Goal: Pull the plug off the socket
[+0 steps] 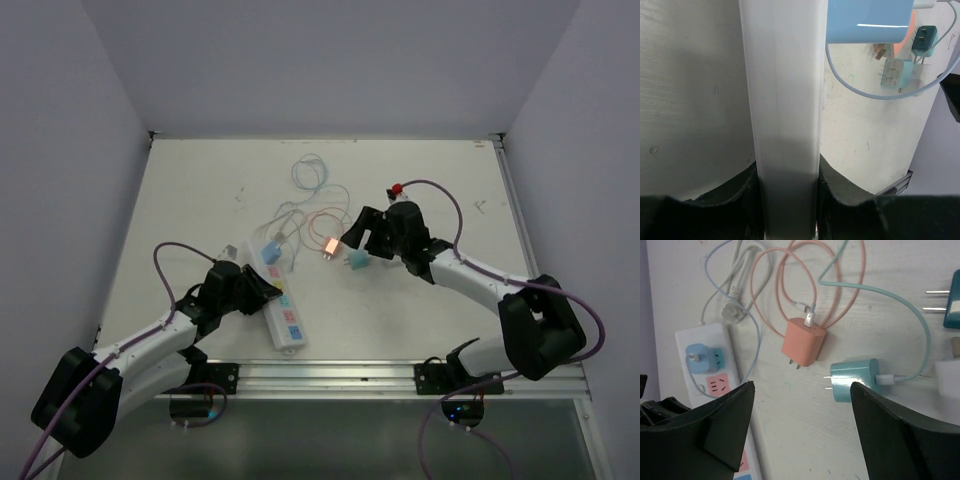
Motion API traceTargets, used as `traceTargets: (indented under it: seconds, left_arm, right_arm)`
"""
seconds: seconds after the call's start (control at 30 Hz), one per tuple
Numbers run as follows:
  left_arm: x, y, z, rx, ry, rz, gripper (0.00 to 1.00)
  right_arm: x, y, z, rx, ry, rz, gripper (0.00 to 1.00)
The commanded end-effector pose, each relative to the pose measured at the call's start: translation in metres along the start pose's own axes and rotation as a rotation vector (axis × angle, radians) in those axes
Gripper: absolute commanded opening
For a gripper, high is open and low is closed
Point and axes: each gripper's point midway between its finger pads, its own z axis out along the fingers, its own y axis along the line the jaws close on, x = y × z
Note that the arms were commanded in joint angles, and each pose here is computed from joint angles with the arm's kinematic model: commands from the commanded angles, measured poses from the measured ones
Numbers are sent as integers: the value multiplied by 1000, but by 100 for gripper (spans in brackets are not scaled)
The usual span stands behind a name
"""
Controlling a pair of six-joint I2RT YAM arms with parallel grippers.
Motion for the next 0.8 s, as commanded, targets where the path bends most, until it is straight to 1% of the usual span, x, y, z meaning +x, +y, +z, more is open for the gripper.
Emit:
traceTargets:
  seconds: [0.0,0.07,0.1,0.17,0.23,0.27,0.33,0.37,0.43,0.47,0.53,0.6,0.63,0.77]
  left_arm:
    - [8,25,0,-83,33,79,0]
    - [8,24,0,-79,34,81,0]
    - [9,24,0,-79,38,81,0]
    - [9,23,0,-74,41,86,0]
    - [10,24,-1,-75,41,85,0]
    - [9,23,-1,-69,40,87,0]
    - [9,22,-2,-68,38,91,0]
    - [8,22,-2,-66,35,92,0]
    - [9,21,-2,-63,38,96,0]
    - [9,21,-2,-62,40,99,0]
    - [10,21,-2,-59,45,102,0]
    - [11,21,-3,-59,49,103,0]
    - [10,20,-3,-55,49,106,0]
    - [11,21,-3,-56,49,112,0]
  right_arm:
    - [-15,46,-16,-71,-67,-98,81]
    - [-16,73,-18,-127,-76,-128,80]
    - [-3,87,-16,-160,-45,-152,80]
    - [-4,115,-16,-223,-45,-165,79]
    - [10,129,-6,-244,1,-165,79]
    - [10,144,-6,-270,3,-166,79]
    - [19,150,6,-264,30,-148,79]
    - [20,163,6,-286,33,-146,79]
    - [32,163,22,-262,72,-132,81]
    - [31,173,26,-269,72,-133,81]
    - [42,165,45,-225,113,-128,83]
    - [47,175,51,-246,137,-111,84]
    - [54,171,60,-233,160,-106,84]
    - [71,177,70,-238,209,-103,82]
